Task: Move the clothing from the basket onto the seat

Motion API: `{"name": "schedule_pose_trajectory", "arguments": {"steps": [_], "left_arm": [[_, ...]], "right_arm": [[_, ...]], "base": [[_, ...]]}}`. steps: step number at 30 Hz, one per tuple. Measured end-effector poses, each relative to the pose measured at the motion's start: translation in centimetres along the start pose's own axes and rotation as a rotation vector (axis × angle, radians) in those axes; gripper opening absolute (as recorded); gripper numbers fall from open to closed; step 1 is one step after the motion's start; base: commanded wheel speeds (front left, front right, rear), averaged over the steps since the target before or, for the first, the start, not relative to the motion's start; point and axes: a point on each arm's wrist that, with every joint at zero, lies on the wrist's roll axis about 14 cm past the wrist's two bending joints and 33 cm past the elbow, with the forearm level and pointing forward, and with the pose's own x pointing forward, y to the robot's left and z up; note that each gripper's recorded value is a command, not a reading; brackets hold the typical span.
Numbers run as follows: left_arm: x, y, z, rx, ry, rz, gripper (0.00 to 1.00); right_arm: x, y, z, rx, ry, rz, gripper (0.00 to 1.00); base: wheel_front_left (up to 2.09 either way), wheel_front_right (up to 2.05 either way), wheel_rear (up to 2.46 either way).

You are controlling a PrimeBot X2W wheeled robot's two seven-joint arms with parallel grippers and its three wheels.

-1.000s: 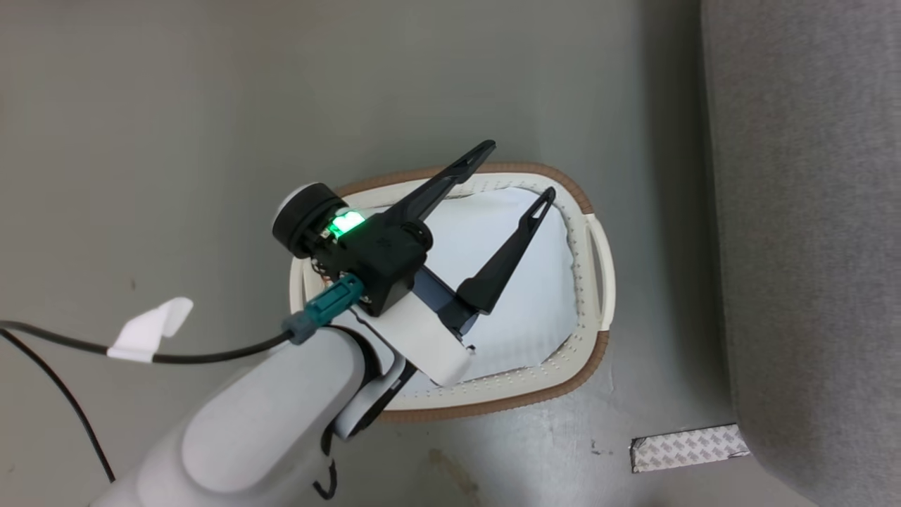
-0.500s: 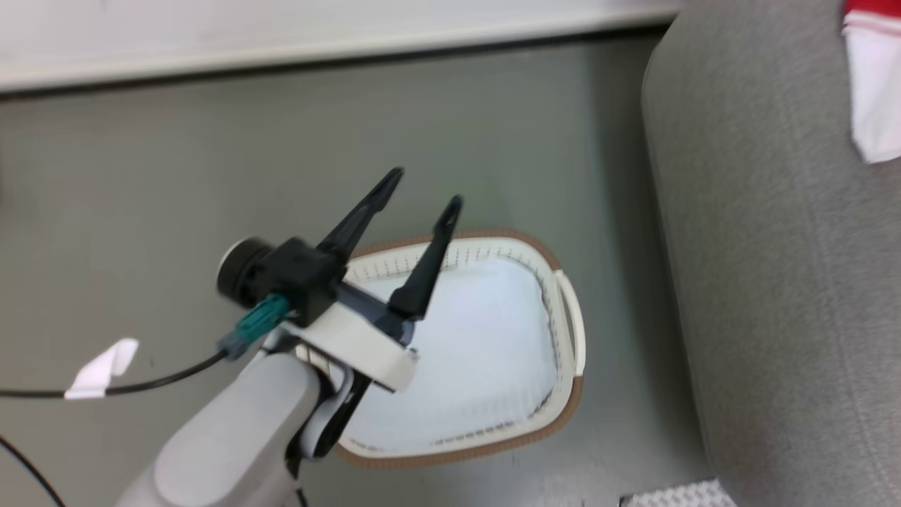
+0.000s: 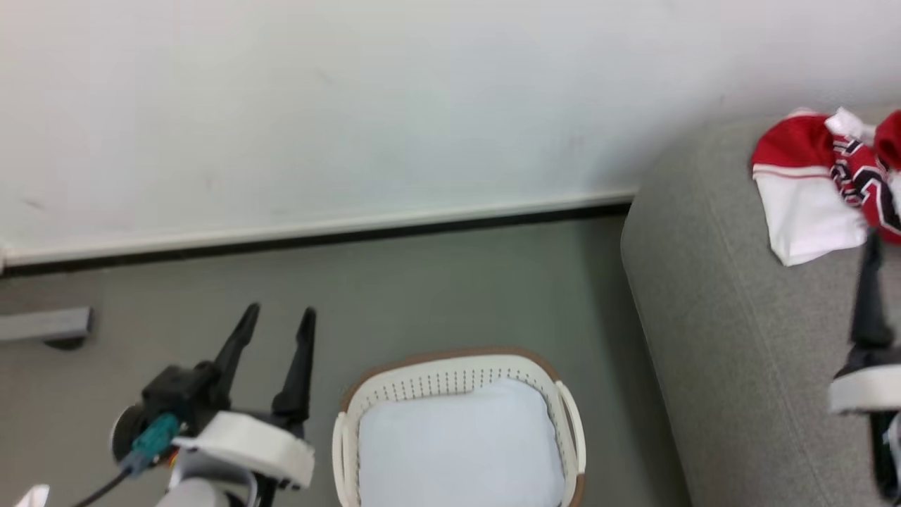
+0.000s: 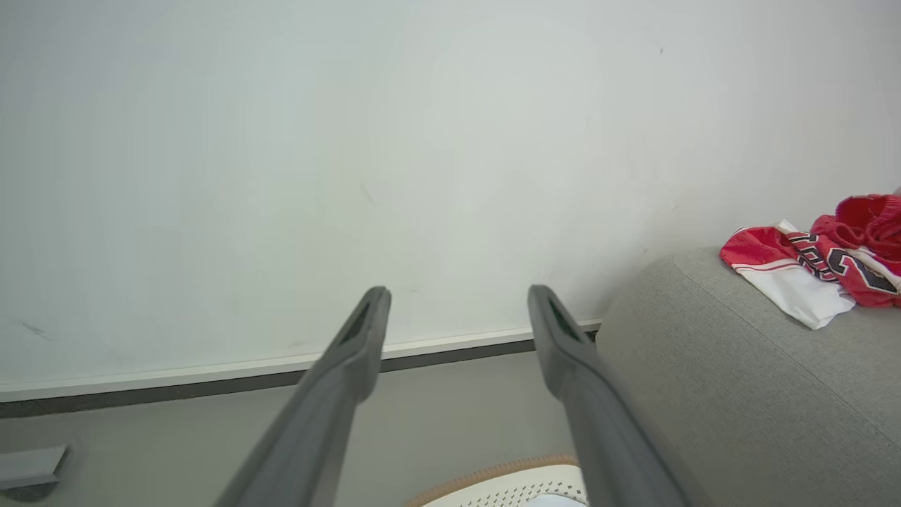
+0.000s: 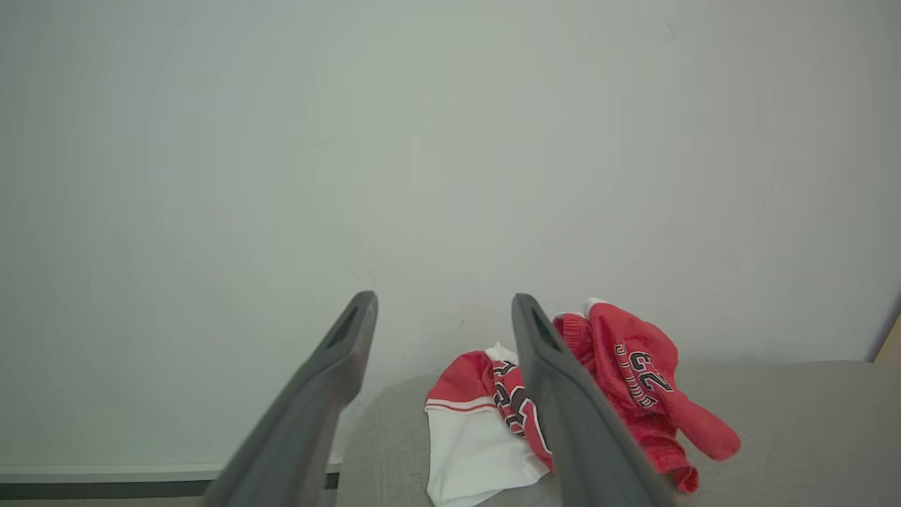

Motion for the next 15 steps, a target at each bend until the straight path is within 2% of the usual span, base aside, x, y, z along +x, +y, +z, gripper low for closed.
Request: {"name": "schedule_pose_trajectory", "arguments": {"steps": [7,15], "left_arm": [[-5.2,2.7,1.4,0.025,-0.029,0.138,1.00],[-9.6,4.2,0.7,0.020,-0.018,0.226,1.00]], "right_arm": [[-5.9,5.1,-0.8,0.104,0.045,0.125,1.00],[-9.8,9.0,-1.9,0.154,0.098,0.222,1.00]], "base": [[0.00,0.00,0.00],[0.00,0.00,0.00]]}}
